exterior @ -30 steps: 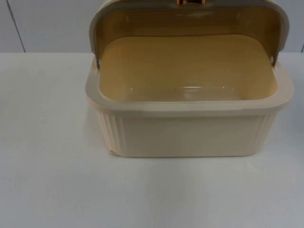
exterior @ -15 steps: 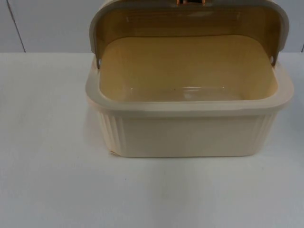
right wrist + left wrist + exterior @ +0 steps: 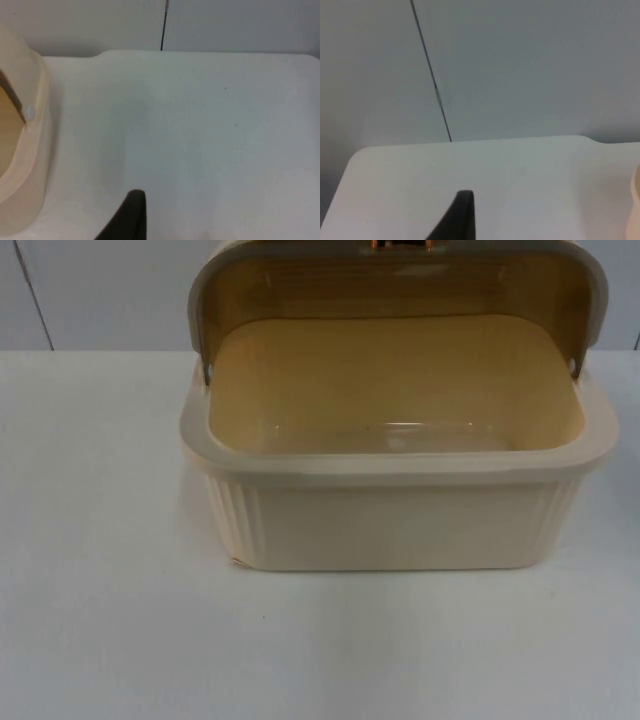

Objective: Open the box lid with the left hand, place the block into the box with the right hand, then close the box lid with the left hand.

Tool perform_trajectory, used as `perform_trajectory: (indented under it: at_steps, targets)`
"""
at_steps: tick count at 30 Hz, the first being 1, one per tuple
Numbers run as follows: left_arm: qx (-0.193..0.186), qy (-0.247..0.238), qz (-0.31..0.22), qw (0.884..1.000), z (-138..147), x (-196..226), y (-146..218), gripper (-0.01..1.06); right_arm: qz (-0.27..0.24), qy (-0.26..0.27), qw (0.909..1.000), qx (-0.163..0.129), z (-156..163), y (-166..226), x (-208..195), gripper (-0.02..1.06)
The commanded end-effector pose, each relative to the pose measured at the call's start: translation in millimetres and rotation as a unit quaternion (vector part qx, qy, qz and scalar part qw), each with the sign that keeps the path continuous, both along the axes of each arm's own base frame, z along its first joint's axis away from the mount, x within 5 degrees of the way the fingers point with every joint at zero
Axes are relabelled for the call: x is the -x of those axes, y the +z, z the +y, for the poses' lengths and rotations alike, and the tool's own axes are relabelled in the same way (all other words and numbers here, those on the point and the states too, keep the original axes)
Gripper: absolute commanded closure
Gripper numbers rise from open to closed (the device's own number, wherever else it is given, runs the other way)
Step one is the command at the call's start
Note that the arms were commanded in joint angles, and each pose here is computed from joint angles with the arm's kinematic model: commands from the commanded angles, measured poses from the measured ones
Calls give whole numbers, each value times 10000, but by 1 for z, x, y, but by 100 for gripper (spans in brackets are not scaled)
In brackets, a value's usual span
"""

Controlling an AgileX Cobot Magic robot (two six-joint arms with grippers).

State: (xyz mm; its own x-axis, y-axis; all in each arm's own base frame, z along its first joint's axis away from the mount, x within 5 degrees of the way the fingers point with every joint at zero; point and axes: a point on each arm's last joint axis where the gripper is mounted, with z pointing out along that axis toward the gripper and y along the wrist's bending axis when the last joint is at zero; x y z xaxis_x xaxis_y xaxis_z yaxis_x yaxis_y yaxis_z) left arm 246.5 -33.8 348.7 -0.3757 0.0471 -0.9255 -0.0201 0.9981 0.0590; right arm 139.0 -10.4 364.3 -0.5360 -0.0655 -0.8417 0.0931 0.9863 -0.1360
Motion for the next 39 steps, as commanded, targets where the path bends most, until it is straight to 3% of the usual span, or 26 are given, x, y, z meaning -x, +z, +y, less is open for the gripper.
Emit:
perform_trajectory:
  at_steps: [1,9,14,18,24,30,37,39]
  targets:
    - [117,30,23,9999,-1,2,2,1,29,77,9999,110,1,12,-10,0]
    - [89,14,60,9999,-1,3,2,1,149,515,9984,-173,13,37,-63,0]
    - [89,41,89,9999,-1,3,1,1,468,665,9958,-412,15,20,-89,0]
    - [89,36,15,10000,0,6,5,1,650,426,9943,-728,-6,0,-106,0]
    - [97,35,-17,9999,1,8,6,1,1261,522,9902,-305,-21,-42,-118,0]
    - [101,22,-31,9999,0,7,7,1,1809,479,9818,-330,-31,-82,-123,0]
    - [101,22,-31,9999,0,7,7,1,2409,957,9648,-446,-44,-119,-137,0]
    - [101,22,-31,9999,0,7,7,1,2672,1149,9561,-360,-48,-133,-141,0]
